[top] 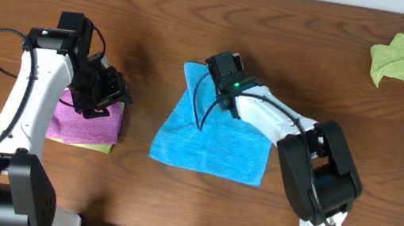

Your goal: Fold the cloth

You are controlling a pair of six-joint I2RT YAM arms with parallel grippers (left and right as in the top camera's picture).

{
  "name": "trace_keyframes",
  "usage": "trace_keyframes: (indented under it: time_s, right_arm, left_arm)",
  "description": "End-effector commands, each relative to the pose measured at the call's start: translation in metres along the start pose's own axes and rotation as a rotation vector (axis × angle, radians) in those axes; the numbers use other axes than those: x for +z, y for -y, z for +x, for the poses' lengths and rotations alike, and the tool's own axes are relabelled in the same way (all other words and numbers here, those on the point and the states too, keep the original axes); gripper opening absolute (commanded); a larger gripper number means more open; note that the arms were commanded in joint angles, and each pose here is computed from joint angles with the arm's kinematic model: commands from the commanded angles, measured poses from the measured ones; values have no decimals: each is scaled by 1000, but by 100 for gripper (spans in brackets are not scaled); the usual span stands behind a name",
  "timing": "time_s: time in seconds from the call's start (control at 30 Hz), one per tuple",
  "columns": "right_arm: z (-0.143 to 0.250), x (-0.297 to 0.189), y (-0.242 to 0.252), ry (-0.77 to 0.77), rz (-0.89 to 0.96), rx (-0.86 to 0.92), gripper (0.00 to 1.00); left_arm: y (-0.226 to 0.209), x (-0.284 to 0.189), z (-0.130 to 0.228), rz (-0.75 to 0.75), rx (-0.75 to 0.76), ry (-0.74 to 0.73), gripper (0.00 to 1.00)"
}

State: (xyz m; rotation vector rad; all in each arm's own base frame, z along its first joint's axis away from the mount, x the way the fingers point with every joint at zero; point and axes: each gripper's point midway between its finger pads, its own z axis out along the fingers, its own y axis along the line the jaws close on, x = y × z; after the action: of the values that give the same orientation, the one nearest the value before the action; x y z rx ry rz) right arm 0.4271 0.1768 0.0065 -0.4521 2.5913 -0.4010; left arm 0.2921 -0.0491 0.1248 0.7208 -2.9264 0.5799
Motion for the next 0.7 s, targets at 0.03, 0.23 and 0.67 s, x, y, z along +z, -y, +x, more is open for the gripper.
trace_keyframes:
  time_s: [0.03,0.23,0.67]
  right_arm:
    - [3,14,15,-24,34,15,33]
    - [2,15,19,-23,41,24,19]
    - [1,12,45,-13,196,-3,1]
  left_arm:
    - [4,-9,-1,16,26,26,61]
    - [4,-9,-1,15,25,25,61]
    - [4,-9,-1,15,25,25,61]
